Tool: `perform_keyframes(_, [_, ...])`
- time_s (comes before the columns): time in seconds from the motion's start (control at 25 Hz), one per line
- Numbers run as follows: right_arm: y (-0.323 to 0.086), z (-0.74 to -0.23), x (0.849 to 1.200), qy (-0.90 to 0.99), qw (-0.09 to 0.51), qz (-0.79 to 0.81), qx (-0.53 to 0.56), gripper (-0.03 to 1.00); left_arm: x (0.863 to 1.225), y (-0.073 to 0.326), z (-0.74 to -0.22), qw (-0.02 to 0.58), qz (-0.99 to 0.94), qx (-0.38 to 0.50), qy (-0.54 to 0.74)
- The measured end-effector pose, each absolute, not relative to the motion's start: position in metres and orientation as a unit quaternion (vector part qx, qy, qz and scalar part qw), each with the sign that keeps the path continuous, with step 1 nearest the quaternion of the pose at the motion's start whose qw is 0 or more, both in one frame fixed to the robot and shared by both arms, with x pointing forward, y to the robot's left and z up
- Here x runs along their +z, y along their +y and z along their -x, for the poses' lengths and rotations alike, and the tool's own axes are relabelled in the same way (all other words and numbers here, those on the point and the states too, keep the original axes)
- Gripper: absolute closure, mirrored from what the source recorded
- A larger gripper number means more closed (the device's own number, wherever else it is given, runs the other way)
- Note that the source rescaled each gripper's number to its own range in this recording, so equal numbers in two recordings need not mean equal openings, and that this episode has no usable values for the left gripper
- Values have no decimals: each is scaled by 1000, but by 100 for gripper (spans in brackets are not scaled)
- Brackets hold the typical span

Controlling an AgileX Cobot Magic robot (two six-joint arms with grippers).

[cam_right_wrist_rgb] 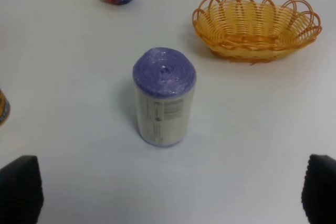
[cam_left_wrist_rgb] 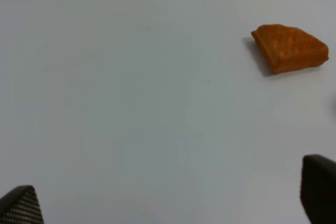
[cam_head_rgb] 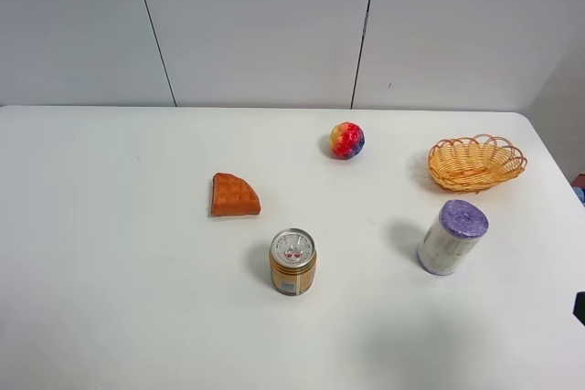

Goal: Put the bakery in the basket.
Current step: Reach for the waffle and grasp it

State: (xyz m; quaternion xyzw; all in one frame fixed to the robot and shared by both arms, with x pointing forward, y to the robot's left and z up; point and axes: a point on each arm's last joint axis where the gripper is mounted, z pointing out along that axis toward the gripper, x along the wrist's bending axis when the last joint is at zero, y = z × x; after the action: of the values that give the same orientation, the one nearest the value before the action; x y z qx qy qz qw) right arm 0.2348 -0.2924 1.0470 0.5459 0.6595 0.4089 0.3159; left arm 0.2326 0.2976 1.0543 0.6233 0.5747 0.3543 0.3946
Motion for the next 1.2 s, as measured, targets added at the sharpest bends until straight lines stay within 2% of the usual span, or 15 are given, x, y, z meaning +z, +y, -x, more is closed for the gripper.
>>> perform_keyframes(0.12, [-285, -239, 1060, 677, 290, -530, 421, -3, 1054, 298, -233, 395, -623, 354, 575])
perform_keyframes(0.32, [-264, -277, 1103, 732, 240, -458, 444, -3, 1054, 298, -233, 395, -623, 354, 575])
perform_keyframes(0.44, [-252, -323, 1130, 759, 226, -422, 442, -3, 1054, 298, -233, 395, -623, 354, 575])
perform_keyframes(0.56, [-239, -382, 1144, 783, 196, -422, 414, -3, 1054, 298, -233, 395, -623, 354, 575])
perform_keyframes(0.72, [-206, -468, 1141, 818, 141, -414, 374, -3, 1054, 298, -233, 395, -623, 354, 575])
perform_keyframes(0.88, [-150, -527, 1137, 844, 108, -390, 353, -3, 1054, 298, -233, 395, -623, 354, 575])
perform_keyframes(1.0, [-104, -555, 1125, 854, 71, -392, 334, -3, 1054, 298, -233, 395, -623, 354, 575])
perform_keyframes(1.2, [-37, -572, 1087, 875, 16, -398, 276, -3, 1054, 298, -233, 395, -623, 354, 575])
